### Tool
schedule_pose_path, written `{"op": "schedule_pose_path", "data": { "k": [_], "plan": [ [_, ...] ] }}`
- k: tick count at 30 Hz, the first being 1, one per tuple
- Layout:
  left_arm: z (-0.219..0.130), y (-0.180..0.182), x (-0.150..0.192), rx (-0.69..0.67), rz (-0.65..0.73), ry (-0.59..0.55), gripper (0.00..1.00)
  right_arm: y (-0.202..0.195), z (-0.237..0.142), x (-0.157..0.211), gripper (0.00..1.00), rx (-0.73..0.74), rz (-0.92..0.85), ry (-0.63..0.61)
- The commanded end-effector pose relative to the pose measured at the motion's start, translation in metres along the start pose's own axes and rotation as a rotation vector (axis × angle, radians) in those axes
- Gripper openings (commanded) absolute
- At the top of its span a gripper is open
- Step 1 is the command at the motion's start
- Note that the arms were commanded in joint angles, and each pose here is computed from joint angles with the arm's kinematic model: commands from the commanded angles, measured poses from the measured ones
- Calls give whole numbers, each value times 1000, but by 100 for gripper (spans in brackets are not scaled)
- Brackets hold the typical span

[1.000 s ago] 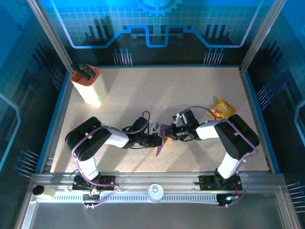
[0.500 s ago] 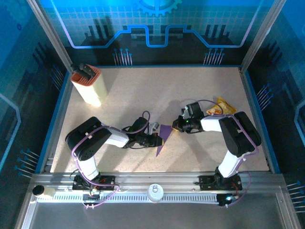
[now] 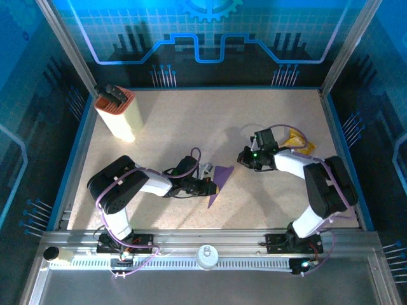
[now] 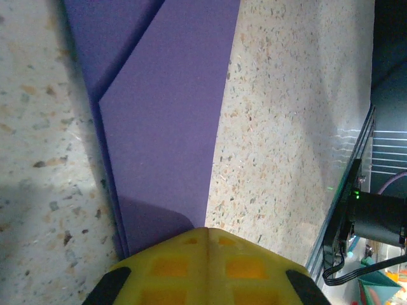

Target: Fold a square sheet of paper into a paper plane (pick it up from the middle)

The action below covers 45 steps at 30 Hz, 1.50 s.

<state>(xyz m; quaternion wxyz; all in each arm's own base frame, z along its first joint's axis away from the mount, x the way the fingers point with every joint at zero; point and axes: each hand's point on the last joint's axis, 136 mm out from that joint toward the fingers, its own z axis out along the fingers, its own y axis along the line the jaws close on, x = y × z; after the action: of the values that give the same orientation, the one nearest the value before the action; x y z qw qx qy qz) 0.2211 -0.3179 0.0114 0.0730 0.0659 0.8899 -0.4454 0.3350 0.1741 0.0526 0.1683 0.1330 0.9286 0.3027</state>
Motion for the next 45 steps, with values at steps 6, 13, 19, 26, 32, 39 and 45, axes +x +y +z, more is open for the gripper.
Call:
{"op": "schedule_pose_path", "data": {
  "k": [6,13,19,26,32,39,45],
  "plan": [
    [-12,65,84,-234,-184,279,0,36,12,64,8,-100,-106,116],
    [-15,52,73,-220,-164,266,0,25,45,93,5,-68,-113,217],
    [-25,15,52,-170,-117,227,0,-14,56,109,3,24,-52,243],
    [-24,-23,14,-124,-56,159,0,-22,56,115,2,24,-32,233],
    [-2,-21,-14,-159,-51,131,3,-22,55,115,2,27,-27,236],
    [9,13,7,-234,-85,181,3,-25,55,117,2,34,-25,242],
    [-8,22,50,-243,-92,234,3,-33,57,120,2,53,-26,257]
  ]
}}
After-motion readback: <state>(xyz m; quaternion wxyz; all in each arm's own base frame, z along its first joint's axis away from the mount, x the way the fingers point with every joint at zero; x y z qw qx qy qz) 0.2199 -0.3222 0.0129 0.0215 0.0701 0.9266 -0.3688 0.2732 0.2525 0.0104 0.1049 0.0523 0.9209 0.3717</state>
